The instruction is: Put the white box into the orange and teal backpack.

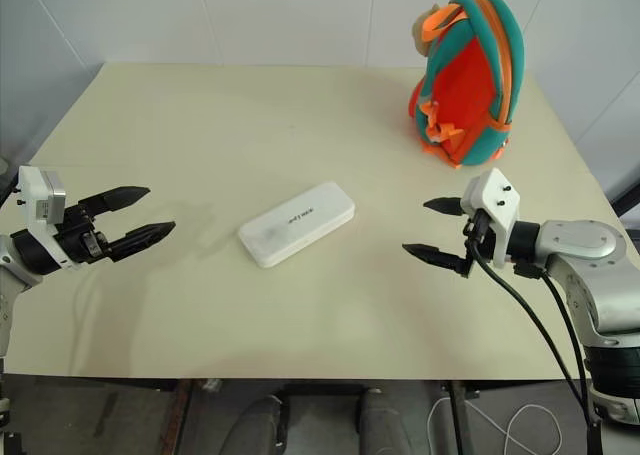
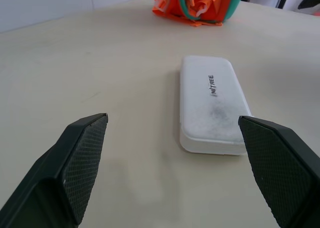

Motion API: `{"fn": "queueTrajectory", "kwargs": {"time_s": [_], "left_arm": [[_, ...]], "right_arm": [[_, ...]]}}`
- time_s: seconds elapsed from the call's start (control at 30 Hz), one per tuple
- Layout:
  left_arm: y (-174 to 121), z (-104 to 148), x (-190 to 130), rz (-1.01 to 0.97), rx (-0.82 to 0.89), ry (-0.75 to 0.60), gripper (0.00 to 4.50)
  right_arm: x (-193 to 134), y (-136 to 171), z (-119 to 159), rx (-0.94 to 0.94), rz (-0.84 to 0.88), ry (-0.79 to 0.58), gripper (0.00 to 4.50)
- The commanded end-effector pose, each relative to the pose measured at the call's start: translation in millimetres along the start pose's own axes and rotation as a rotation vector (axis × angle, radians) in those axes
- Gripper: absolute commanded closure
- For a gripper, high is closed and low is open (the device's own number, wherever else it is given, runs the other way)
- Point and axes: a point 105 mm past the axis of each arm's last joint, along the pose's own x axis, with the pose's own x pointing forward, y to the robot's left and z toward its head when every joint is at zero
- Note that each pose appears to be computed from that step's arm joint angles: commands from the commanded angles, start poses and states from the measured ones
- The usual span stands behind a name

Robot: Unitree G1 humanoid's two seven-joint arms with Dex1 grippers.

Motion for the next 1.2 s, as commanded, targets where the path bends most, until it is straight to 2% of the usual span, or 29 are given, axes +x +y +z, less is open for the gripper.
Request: {"fn": "queueTrajectory", "kwargs": {"time_s": [0.03, 0.4, 0.43, 0.6, 0.73, 0.87, 1.03, 1.2], "left_arm": [[4, 6, 0, 0.035, 0.062, 0.010, 0.64], [-1, -9, -3, 0.038, 0.013, 0.112, 4.19], [-3, -13, -4, 0.037, 0.002, 0.128, 4.49], [-18, -31, -2, 0.032, -0.108, 0.208, 4.49], [-36, -47, 7, 0.000, -0.224, 0.256, 4.49], [-46, -52, 16, -0.012, -0.278, 0.251, 4.49], [-52, -66, 27, 0.021, -0.366, 0.232, 4.49], [-53, -74, 38, 0.041, -0.425, 0.192, 4.49]], "right_arm": [[6, -1, 11, -0.032, -0.005, -0.030, 0.66], [27, -31, 13, -0.090, -0.147, -0.067, 4.48], [31, -33, 12, -0.095, -0.155, -0.070, 4.50], [55, -52, 12, -0.113, -0.211, -0.100, 4.50], [83, -69, -2, -0.136, -0.282, -0.035, 4.50], [104, -73, -9, -0.111, -0.290, -0.013, 4.50], [131, -79, -26, -0.044, -0.332, 0.078, 4.50], [147, -74, -27, -0.027, -0.327, 0.074, 4.50]]}}
